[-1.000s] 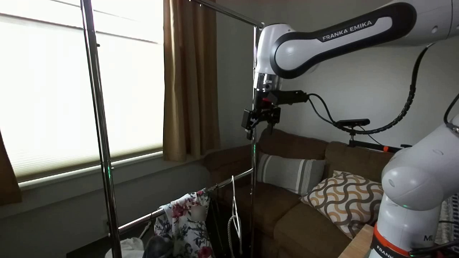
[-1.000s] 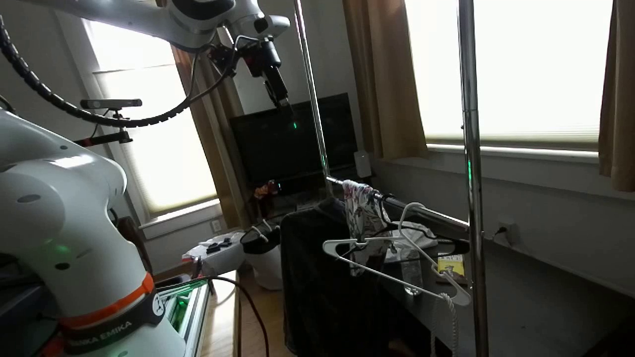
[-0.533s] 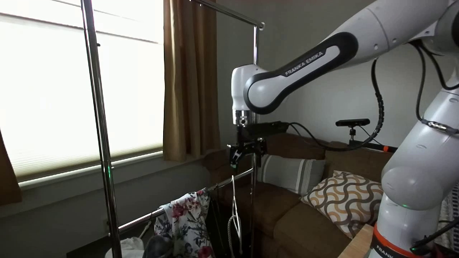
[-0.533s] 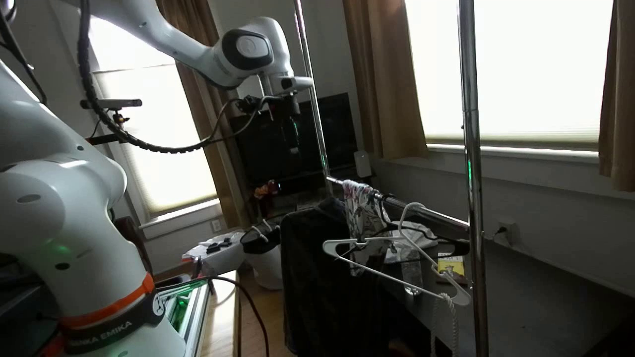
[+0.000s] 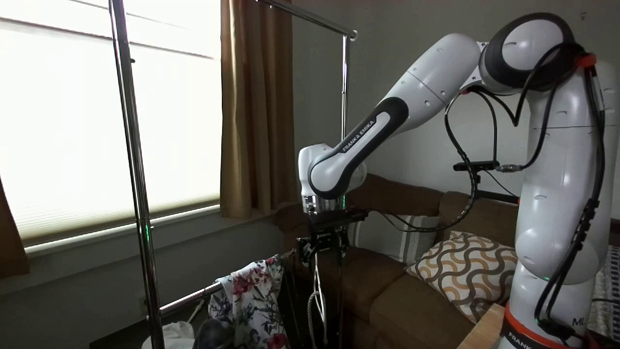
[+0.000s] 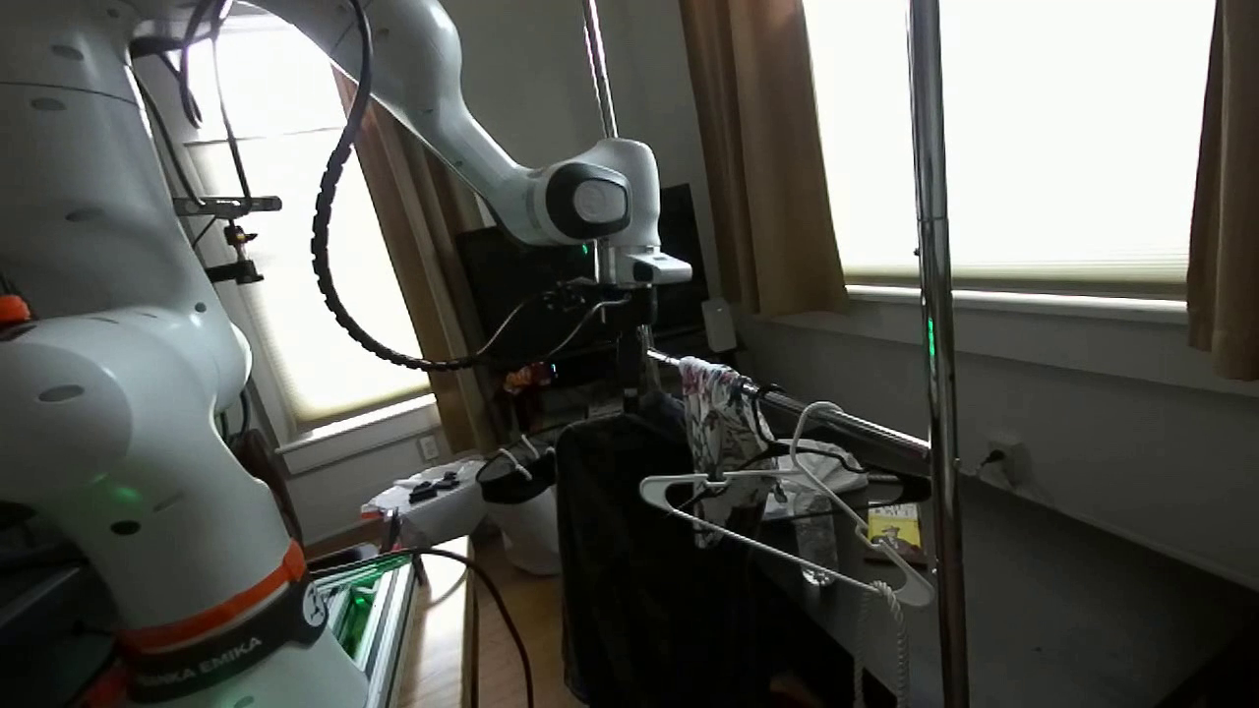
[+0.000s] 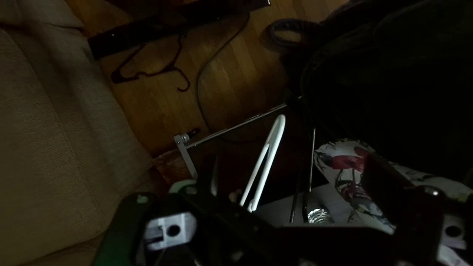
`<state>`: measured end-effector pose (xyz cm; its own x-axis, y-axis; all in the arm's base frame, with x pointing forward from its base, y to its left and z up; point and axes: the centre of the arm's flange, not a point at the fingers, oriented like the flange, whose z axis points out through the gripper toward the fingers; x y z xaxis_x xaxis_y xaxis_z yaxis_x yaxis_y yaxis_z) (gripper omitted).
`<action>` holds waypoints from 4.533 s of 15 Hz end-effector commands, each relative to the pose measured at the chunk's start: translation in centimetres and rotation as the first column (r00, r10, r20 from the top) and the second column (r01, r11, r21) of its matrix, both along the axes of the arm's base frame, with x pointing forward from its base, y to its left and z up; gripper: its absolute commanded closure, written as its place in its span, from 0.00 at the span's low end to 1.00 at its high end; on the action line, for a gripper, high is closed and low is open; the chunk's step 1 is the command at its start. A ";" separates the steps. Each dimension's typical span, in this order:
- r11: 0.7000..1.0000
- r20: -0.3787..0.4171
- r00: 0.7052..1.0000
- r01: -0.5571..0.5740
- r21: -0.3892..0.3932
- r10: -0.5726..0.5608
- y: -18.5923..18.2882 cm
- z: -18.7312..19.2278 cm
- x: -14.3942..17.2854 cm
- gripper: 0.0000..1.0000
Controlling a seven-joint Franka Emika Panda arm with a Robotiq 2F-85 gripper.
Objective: Move the white hanger to the upper rail
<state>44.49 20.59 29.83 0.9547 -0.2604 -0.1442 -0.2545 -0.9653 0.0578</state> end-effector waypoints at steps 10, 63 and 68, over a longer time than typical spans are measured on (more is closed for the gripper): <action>0.969 0.184 0.974 0.090 0.229 -0.134 -2.6 -7.7 2.4 0.00; 0.999 0.394 0.918 -0.029 -0.027 0.038 -13.9 -9.6 -12.4 0.98; 0.970 0.376 0.895 -0.207 -0.130 0.242 -15.3 -10.7 -14.0 0.98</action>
